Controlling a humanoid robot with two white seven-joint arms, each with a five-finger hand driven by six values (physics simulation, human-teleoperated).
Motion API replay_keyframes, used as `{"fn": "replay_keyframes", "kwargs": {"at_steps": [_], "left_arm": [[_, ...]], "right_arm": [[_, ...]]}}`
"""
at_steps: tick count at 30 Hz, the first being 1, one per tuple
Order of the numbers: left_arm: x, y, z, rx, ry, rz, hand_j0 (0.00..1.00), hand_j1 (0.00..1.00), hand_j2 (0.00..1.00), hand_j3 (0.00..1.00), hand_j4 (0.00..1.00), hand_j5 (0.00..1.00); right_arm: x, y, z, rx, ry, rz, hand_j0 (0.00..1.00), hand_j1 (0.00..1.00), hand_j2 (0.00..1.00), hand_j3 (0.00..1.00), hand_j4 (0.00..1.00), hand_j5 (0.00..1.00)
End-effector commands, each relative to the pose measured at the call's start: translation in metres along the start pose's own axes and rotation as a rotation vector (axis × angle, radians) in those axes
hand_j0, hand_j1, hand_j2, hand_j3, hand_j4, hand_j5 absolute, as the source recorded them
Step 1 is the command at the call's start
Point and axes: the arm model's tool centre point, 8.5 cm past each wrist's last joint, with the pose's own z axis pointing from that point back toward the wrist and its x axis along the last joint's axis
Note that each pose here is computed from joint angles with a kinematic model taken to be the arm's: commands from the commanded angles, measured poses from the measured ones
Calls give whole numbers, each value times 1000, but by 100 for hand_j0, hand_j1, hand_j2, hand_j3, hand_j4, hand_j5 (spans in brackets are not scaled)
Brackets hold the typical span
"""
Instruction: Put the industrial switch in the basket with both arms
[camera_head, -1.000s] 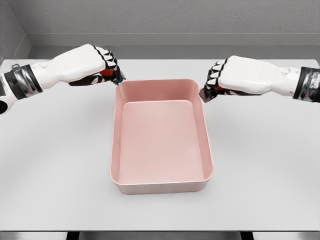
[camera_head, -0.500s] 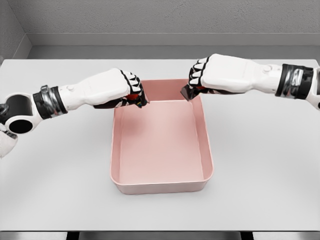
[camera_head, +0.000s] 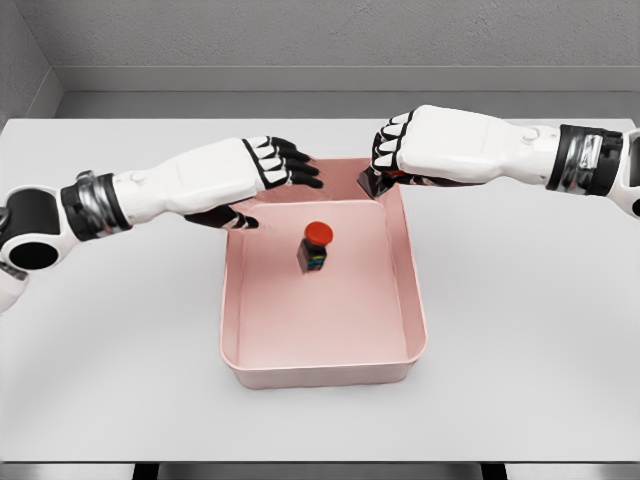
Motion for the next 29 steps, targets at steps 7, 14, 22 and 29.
{"fn": "replay_keyframes", "kwargs": {"at_steps": [7,14,22,29], "left_arm": [[-17,39,112,-130,158,-18,100,100,100,100,100,100],[-17,40,108,-123,152,-19,100,100,100,100,100,100],[-17,41,108,-121,149,-21,100,100,100,100,100,100],[-17,41,109,-121,153,-23,100,100,100,100,100,100]], "right_arm": [[7,0,-17,9,-44,-6,46,46,46,46,46,46],[5,-1,-17,-4,-39,-8,100,100,100,100,100,100],[-15,-4,26,25,73,10,100,100,100,100,100,100],[-28,18,72,59,189,-41,100,100,100,100,100,100]]}}
